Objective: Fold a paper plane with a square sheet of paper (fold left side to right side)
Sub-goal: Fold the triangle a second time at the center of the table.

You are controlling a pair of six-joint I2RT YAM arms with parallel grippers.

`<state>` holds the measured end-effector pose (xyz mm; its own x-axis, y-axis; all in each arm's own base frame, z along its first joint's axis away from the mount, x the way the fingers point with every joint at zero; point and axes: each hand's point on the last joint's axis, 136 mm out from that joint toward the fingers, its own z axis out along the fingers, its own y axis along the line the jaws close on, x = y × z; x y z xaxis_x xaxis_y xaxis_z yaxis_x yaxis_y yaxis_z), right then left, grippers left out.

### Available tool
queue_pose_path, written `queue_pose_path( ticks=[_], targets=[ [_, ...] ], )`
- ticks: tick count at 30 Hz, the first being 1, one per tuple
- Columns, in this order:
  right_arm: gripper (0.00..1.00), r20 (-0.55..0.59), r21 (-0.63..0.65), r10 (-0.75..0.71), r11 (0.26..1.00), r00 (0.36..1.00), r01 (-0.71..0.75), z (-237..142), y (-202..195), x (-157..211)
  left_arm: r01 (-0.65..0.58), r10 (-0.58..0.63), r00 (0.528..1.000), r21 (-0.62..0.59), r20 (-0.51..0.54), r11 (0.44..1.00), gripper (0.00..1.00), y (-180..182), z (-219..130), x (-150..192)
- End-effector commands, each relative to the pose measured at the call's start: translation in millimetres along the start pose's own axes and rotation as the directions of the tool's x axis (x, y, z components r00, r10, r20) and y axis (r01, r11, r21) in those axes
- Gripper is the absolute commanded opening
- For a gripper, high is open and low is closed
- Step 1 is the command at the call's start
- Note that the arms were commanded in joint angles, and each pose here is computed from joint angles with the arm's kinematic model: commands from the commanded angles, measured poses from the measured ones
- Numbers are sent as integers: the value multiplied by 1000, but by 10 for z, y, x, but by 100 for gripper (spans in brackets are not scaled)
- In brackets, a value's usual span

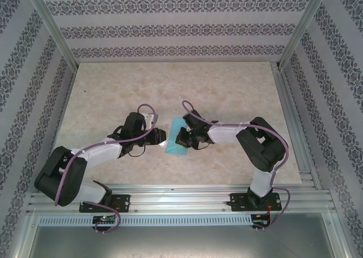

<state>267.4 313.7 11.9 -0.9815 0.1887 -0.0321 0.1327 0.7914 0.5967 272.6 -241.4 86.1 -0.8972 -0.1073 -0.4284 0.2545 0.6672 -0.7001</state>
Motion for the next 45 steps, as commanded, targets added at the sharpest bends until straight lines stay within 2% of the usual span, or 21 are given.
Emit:
queue_pose_path(
  ticks=[1,14,27,45],
  targets=[
    [7,-52,96,9,995,999,-4,150,-285,173,37,-34,999,98,-42,995,15,-140,101,56],
    [7,-57,102,7,995,998,-1,147,-287,176,74,-55,983,98,-177,992,12,-118,445,271],
    [7,-60,104,7,995,998,0,147,-286,173,8,-21,961,-51,-275,999,11,195,450,525],
    [8,-50,80,-16,997,999,20,93,-213,119,-18,-27,963,-166,-269,986,11,434,454,539]
  ],
)
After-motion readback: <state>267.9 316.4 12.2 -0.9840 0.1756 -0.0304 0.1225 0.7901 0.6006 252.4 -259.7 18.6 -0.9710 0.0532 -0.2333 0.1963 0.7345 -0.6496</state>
